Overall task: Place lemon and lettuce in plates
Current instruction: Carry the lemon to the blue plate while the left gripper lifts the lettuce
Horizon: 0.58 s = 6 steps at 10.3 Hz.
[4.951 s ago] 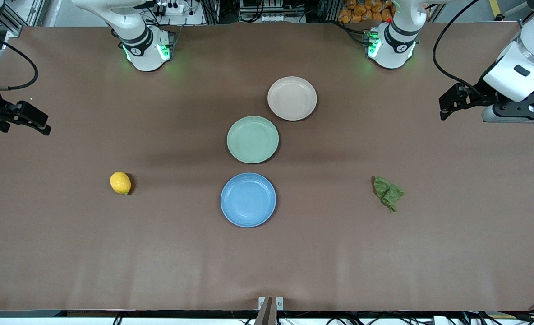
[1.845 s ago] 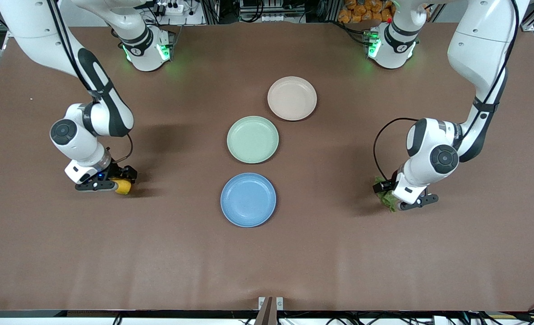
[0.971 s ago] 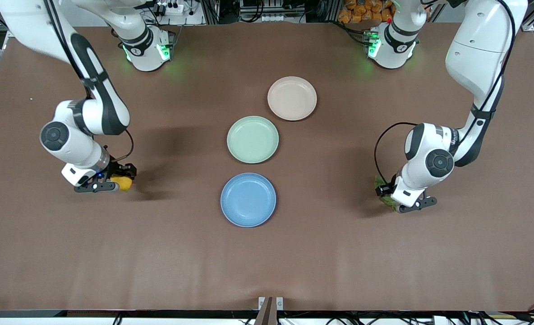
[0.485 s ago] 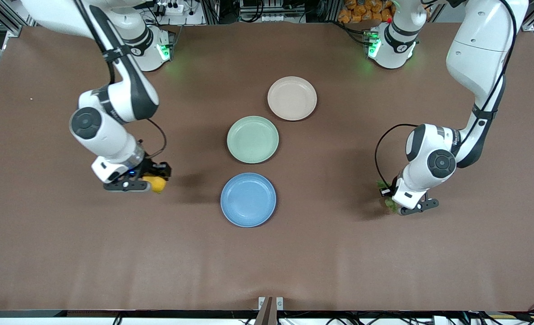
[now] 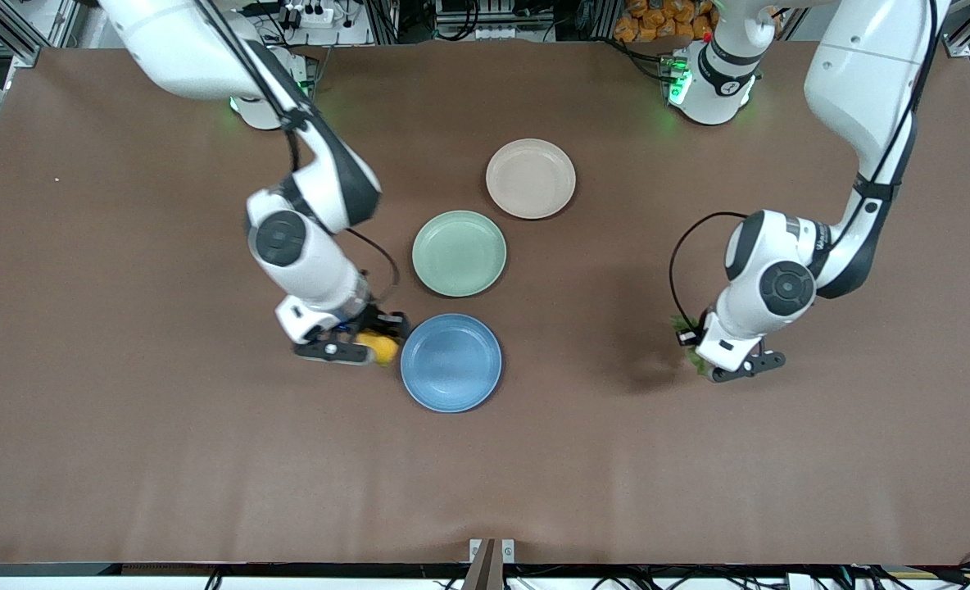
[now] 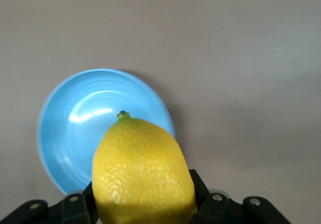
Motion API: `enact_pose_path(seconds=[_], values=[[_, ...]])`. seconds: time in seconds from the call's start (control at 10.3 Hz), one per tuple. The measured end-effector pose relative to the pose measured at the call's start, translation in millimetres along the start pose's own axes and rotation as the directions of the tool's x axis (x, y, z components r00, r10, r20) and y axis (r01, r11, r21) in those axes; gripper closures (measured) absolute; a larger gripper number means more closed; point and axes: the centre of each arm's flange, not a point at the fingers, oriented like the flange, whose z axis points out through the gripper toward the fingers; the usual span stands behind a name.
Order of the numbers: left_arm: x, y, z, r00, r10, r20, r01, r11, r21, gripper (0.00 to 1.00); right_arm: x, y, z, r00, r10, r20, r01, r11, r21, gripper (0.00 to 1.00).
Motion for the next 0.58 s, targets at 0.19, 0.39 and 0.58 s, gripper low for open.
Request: enact_pose_path(seconds=[0.19,0.39,0.58], values=[[-37,26,-10,1.000,-0.021,0.016,0.020,1.000,0.002,0.96,-2,-33,33,1.000,0.023,0.007,-0.023,1.000,0.019,0.32],[-81,45,-9,0.998,-0.037,0.042,0.036,0.999,0.021,0.96,-2,-42,61,0.999,0.033,-0.020,-0.031,0.998,0.053,0.32],[-126,68,-8,0.995,-0.055,0.085,0.050,0.997,0.065,0.96,-6,-38,93,0.999,0.019,-0.044,-0.017,0.999,0.043,0.32]])
